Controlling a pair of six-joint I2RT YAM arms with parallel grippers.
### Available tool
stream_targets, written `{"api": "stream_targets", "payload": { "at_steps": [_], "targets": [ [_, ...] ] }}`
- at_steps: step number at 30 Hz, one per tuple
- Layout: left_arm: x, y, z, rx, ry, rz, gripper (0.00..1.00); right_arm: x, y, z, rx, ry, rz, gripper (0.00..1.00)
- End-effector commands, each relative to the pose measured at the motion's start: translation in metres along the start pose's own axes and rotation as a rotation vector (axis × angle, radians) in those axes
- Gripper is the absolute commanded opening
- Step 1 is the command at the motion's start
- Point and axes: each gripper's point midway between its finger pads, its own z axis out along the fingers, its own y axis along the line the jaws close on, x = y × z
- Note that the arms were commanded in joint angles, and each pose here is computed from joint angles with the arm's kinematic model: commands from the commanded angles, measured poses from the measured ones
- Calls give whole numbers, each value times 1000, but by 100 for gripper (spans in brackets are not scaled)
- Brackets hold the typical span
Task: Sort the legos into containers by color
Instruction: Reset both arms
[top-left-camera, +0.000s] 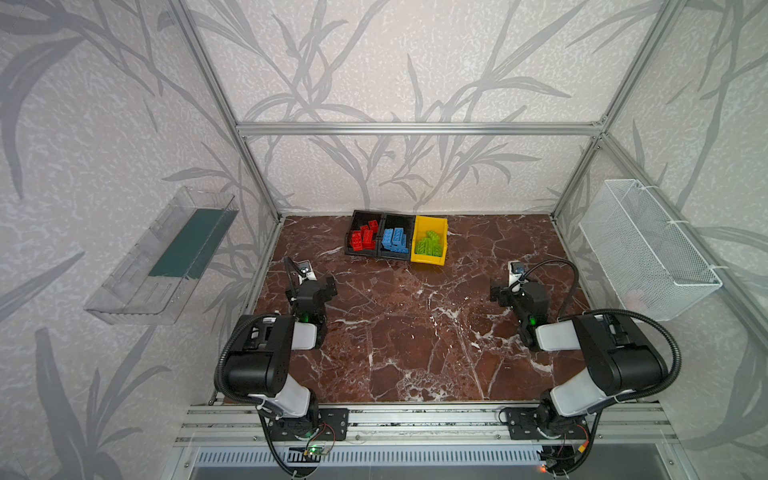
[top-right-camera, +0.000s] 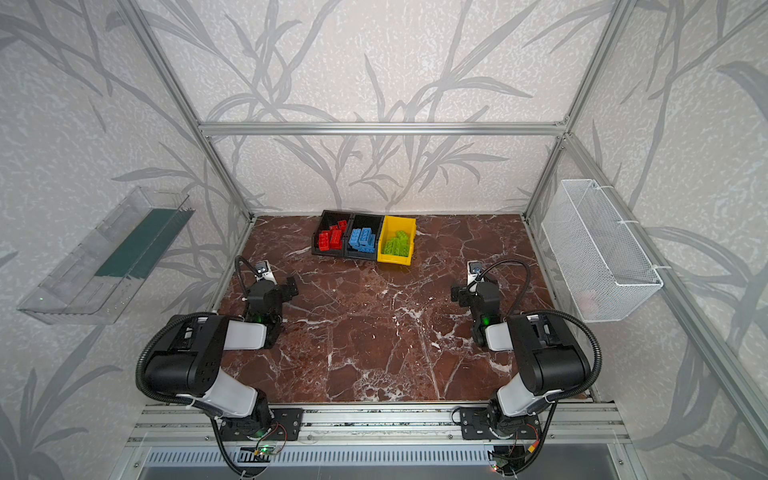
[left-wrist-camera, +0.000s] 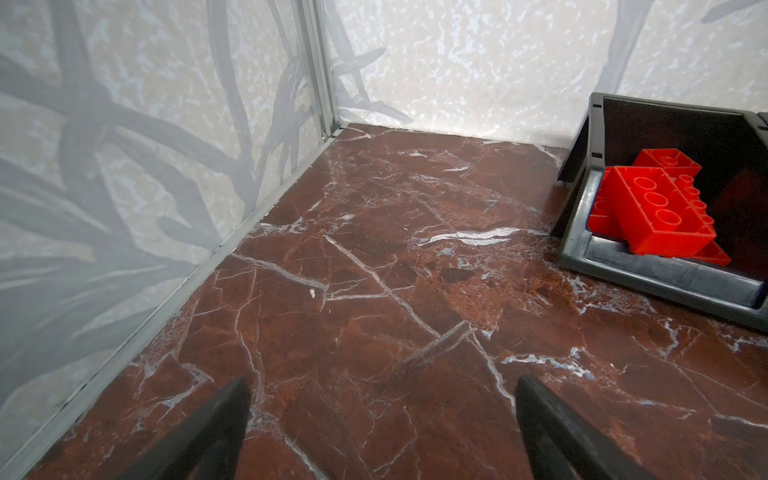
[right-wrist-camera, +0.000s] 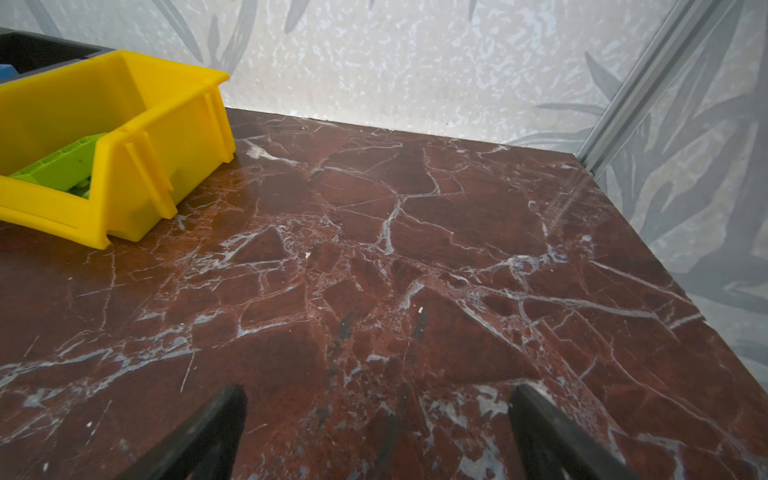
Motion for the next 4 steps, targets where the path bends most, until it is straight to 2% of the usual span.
{"api": "stream_targets", "payload": {
  "at_steps": [1, 4],
  "targets": [
    [-2, 1, 0, -2, -14, 5, 100, -4, 1, 4, -22, 0, 2, 99],
    [-2, 2, 0, -3, -17, 7, 100, -3, 0, 4, -30, -1, 9, 99]
  ]
}}
